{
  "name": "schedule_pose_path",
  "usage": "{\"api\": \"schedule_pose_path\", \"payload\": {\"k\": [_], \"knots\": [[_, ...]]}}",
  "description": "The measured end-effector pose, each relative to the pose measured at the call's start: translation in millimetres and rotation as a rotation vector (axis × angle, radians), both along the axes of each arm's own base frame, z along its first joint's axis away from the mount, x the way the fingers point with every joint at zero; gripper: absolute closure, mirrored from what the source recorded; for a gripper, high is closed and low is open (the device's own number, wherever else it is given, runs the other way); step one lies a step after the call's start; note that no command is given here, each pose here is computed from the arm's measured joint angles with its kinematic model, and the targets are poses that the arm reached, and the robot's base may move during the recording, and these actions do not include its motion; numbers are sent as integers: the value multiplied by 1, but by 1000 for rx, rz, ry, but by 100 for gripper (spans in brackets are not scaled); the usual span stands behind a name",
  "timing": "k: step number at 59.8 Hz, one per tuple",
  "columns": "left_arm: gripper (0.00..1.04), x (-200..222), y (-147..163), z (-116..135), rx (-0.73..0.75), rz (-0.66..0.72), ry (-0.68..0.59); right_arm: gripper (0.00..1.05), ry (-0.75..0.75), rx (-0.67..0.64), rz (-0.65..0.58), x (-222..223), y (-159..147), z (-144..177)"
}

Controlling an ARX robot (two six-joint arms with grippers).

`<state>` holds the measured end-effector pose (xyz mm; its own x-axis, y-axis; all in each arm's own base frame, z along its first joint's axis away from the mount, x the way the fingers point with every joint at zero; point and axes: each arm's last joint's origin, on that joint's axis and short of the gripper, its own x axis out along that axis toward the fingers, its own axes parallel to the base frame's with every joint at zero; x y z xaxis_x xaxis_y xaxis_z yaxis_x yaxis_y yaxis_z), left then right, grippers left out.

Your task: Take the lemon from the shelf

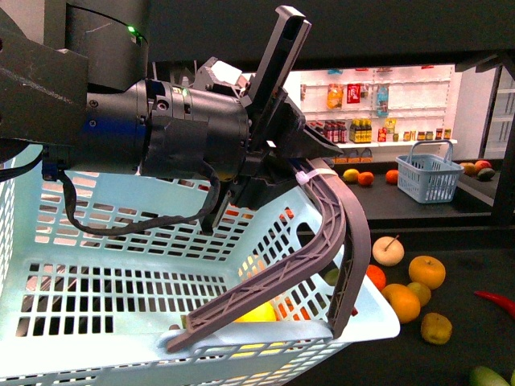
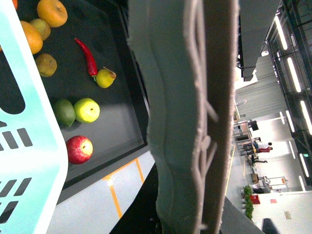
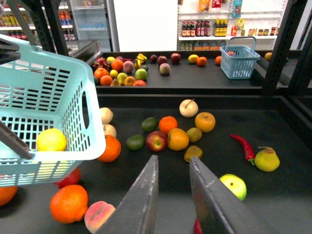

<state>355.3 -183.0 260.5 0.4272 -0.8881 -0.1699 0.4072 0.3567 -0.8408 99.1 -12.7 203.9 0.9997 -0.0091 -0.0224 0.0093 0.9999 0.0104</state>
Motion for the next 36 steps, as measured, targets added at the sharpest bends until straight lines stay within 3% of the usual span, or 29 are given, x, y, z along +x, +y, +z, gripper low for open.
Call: {"api": "schedule_pose_path", "payload": {"k": [7, 36], "knots": [[95, 0, 0, 0, 1, -3, -4, 100, -19, -6, -14, -1, 9, -4], [95, 0, 0, 0, 1, -2, -2, 98, -16, -7, 8, -1, 12, -25]]}}
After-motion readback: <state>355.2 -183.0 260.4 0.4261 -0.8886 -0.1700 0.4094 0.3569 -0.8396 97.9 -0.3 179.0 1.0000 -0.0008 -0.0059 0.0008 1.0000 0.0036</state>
